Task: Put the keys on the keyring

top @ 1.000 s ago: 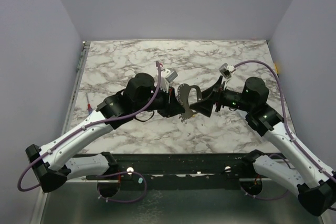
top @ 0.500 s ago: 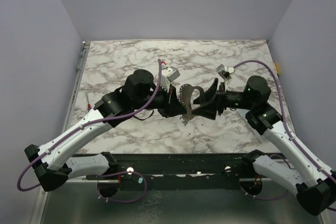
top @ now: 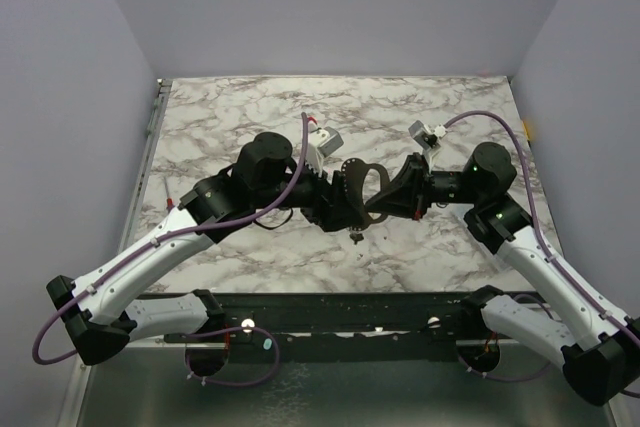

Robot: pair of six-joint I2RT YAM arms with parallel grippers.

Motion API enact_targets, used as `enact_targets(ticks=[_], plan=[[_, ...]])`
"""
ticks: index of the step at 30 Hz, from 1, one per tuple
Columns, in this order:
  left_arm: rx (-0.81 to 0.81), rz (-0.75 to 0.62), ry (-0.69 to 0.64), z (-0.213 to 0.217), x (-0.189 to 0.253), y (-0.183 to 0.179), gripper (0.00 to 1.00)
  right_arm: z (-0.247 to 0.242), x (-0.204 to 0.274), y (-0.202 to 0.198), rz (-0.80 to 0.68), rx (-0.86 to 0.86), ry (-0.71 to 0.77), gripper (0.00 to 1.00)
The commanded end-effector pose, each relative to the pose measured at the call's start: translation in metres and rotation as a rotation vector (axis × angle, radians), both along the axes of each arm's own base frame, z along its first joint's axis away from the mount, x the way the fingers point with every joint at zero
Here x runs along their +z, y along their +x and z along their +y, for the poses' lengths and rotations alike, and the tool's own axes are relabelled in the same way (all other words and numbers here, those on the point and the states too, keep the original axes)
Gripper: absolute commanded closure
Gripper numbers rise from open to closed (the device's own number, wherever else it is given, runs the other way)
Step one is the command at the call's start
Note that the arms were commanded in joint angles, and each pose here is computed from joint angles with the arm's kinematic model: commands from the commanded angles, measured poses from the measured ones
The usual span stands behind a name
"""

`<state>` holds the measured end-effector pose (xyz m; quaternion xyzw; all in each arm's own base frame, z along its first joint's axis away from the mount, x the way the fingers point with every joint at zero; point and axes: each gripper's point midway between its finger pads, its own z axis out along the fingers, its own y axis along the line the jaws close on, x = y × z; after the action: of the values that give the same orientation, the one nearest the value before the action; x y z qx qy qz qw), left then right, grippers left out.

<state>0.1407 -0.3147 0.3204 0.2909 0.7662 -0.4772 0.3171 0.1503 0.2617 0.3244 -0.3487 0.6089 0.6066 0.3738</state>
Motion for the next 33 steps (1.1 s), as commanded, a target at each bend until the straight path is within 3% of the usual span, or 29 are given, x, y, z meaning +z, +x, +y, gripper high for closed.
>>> enact_targets(ticks=[1,3,9,11,20,25,29,33], plan=[[0.042,-0.034,-0.006,0.008,0.01,0.005,0.06,-0.001,0.015,0.002,-0.036,-0.024,0.033,0.99],[0.074,-0.046,0.02,0.017,0.008,0.007,0.01,-0.002,0.018,0.003,-0.042,-0.04,0.035,0.99],[0.207,-0.113,0.055,0.05,0.023,0.014,0.02,-0.003,0.026,0.001,-0.049,-0.051,0.036,0.99],[0.256,-0.135,0.046,0.059,0.029,0.017,0.08,-0.003,0.027,0.0,-0.05,-0.041,0.035,0.99],[0.265,-0.236,-0.092,0.069,0.044,0.009,0.57,-0.002,0.033,0.0,-0.048,-0.02,0.011,0.99],[0.248,-0.253,-0.189,0.067,0.034,0.003,0.6,0.003,0.029,0.024,0.11,-0.121,-0.026,0.99],[0.318,-0.283,-0.229,0.071,0.018,0.014,0.56,-0.011,-0.033,0.097,0.478,-0.545,-0.297,0.99],[0.369,-0.328,-0.284,0.075,0.01,0.021,0.53,0.002,-0.014,0.097,0.491,-0.465,-0.24,0.99]])
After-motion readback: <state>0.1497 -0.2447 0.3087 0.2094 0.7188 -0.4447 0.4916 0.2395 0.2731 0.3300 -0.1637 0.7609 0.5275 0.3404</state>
